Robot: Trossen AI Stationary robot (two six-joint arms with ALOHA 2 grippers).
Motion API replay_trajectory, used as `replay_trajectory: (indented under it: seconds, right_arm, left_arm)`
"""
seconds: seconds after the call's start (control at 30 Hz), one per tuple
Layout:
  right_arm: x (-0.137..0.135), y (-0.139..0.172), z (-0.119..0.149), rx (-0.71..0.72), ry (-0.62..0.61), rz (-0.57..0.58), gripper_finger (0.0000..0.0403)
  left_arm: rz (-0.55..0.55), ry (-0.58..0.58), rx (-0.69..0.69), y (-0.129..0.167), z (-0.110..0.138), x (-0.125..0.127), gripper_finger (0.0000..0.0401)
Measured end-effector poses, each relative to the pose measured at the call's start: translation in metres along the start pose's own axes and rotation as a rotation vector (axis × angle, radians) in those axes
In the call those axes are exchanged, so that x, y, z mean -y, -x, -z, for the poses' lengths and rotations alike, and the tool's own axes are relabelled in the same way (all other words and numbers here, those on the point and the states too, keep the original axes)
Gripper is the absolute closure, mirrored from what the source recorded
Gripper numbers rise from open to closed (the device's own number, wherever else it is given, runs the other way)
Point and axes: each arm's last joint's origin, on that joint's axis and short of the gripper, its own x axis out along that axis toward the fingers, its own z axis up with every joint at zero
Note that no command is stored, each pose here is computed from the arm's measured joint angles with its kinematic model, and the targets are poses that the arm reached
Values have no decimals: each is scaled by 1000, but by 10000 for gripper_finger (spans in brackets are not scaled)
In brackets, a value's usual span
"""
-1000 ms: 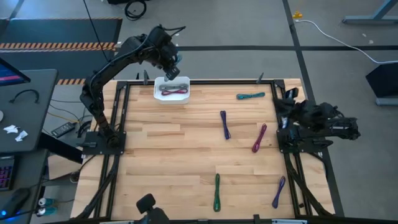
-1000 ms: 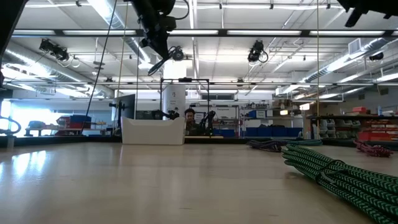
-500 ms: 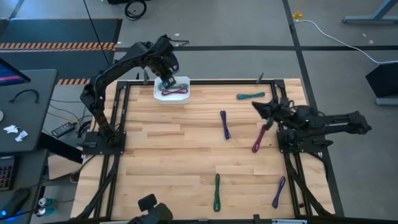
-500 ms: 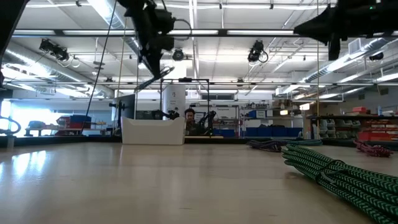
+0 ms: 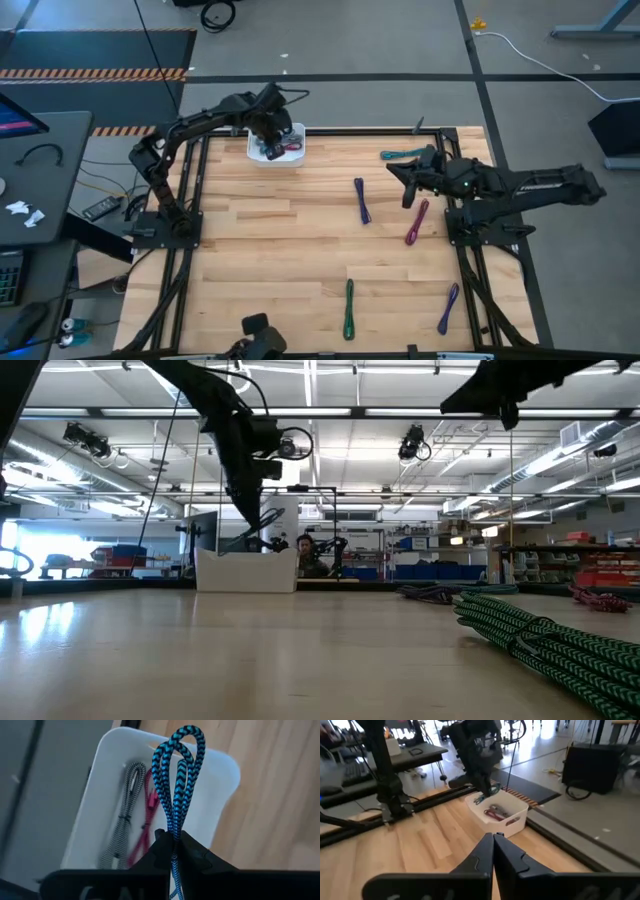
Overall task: Pick and place USB-C Cables
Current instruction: Put the bottom blue charger cable into the white bin, then put the green charger cable into the white bin
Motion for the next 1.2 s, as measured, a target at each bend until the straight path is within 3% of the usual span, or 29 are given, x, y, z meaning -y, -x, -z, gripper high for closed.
replay_trajectory:
  seconds: [0.1,0.23,0.4,0.7,1.0,1.2]
  right_arm:
    - [-2,-5,-7,-3,33,13,389]
    - [-2,-10,-10,-4,7,32,389]
    - [-2,-11,-11,2,-59,19,389]
    - [-4,-11,-13,12,-74,-47,389]
    - [-5,-11,-13,7,-74,-68,389]
    - [-5,-10,-15,22,-79,-73,389]
  left_arm:
    - [-47,-146,-2,-5,1,-1,385]
    - [-79,-212,31,-12,3,-3,385]
    - [-8,-241,28,-26,15,-1,385]
    - [49,-251,-72,-70,25,0,381]
    - [30,-341,-80,-79,21,4,297]
    - [1,-305,-89,-55,3,-5,225]
